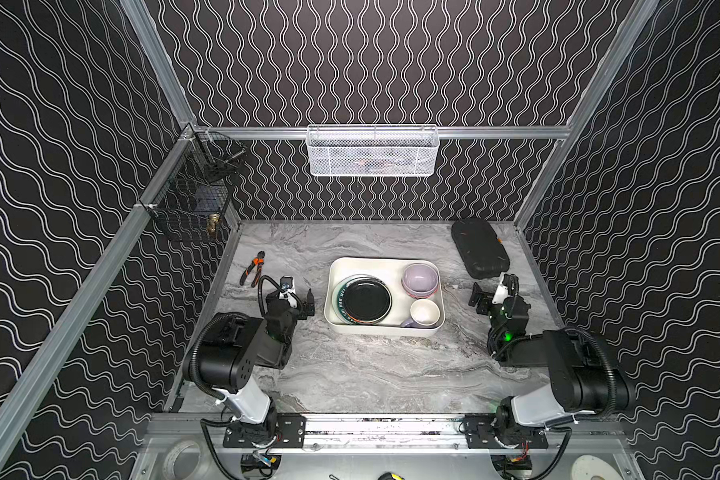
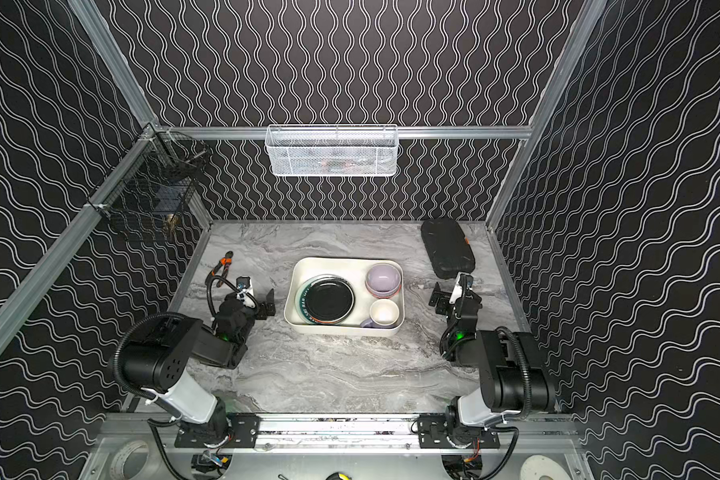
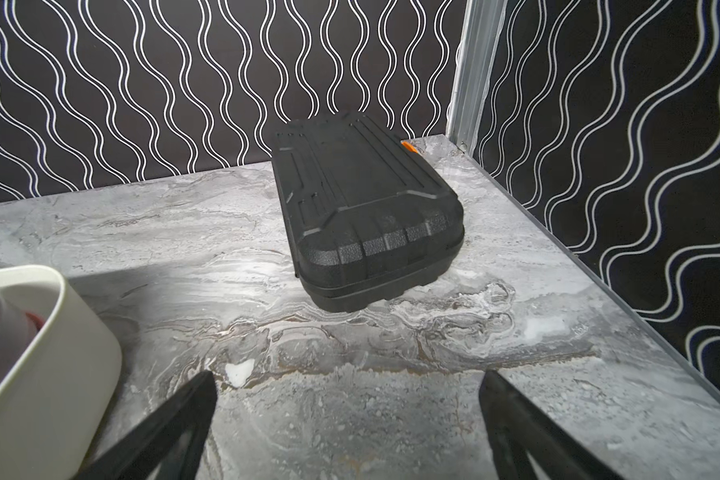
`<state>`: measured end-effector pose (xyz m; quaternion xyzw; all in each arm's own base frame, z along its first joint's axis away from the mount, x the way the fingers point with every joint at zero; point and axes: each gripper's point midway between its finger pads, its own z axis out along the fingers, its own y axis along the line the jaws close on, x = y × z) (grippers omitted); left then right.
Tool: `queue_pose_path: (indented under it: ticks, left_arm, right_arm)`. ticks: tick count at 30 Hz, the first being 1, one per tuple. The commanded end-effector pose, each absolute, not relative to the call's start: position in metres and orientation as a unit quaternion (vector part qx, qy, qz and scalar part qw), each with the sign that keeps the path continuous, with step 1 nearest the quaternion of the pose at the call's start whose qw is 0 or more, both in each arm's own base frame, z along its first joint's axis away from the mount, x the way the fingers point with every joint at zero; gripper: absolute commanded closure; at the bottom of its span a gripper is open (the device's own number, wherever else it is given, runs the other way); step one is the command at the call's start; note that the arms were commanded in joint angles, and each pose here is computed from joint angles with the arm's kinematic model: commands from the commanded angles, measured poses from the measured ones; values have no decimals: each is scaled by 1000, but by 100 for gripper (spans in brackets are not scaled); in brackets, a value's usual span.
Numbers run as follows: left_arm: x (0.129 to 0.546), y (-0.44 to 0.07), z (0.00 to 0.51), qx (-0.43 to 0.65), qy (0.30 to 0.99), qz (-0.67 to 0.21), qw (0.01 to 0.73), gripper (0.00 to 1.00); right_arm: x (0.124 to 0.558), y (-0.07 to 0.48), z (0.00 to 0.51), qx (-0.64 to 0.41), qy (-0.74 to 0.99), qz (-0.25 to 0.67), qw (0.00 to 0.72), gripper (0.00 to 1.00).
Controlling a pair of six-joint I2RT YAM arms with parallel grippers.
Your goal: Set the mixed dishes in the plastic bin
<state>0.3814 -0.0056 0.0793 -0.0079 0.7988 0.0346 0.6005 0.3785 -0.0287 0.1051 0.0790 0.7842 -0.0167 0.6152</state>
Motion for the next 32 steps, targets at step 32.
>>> queue_pose_path:
  ticks: [32]
  left_arm:
    - [384,-6,93,-5,781,49,623,1]
  right_arm:
    - [382,-28,117,72,764,-17,642,1]
